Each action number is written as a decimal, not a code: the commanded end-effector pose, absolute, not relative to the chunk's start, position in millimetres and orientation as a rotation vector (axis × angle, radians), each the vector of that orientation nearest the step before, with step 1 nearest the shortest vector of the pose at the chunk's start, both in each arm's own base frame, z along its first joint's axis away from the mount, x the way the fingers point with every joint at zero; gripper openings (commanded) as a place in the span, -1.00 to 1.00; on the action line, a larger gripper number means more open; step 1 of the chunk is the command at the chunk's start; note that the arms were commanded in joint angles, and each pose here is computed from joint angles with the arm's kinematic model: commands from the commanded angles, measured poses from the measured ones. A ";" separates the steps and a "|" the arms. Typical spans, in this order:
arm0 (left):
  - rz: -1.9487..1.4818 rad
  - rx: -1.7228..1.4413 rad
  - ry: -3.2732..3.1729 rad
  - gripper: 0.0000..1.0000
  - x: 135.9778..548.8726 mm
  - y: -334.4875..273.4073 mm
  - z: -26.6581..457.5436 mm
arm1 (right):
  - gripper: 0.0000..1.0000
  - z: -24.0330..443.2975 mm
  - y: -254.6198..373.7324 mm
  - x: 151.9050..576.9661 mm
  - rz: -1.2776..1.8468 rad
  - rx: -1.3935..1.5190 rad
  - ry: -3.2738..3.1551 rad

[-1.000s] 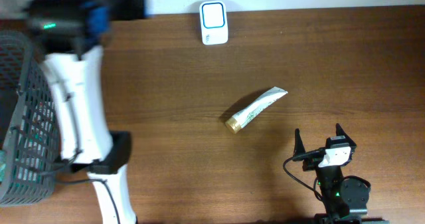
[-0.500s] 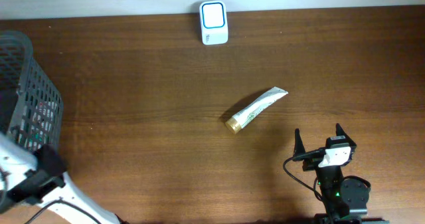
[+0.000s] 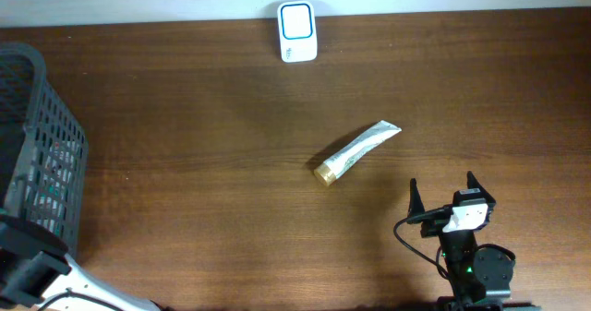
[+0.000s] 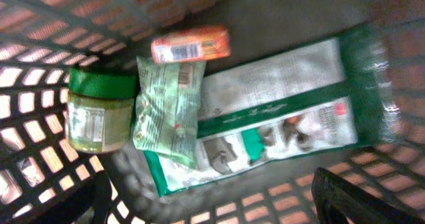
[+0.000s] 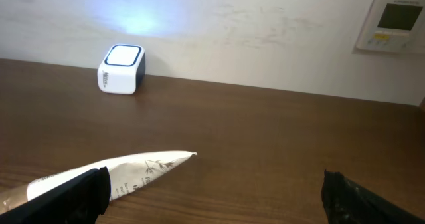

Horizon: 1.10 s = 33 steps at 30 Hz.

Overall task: Scan the item barcode
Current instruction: 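Move the left gripper back into the basket and grasp the mint-green packet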

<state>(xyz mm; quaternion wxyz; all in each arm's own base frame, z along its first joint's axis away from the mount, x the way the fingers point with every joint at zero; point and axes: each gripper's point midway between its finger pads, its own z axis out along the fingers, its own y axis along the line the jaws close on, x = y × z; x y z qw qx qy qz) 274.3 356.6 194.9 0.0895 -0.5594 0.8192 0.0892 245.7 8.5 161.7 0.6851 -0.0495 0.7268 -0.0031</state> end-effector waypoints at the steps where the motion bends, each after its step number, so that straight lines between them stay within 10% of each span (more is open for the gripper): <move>1: 0.397 -1.732 2.480 0.79 252.9 361.5 167.1 | 0.97 157.8 6.5 245.9 -0.007 -0.098 1.638; 7: 0.481 -1.704 2.563 0.36 241.2 369.8 108.6 | 0.97 157.8 6.5 245.9 -0.007 -0.098 1.638; 22: 0.538 -1.672 2.665 0.14 221.6 358.0 35.8 | 0.97 157.8 6.5 245.9 -0.007 -0.098 1.638; 27: 0.537 -1.673 2.668 -1.00 221.1 357.4 35.0 | 0.97 157.9 6.5 245.9 -0.007 -0.098 1.637; 33: 0.532 -1.645 2.629 -1.00 235.4 365.0 67.2 | 0.97 157.8 6.5 245.9 -0.007 -0.098 1.638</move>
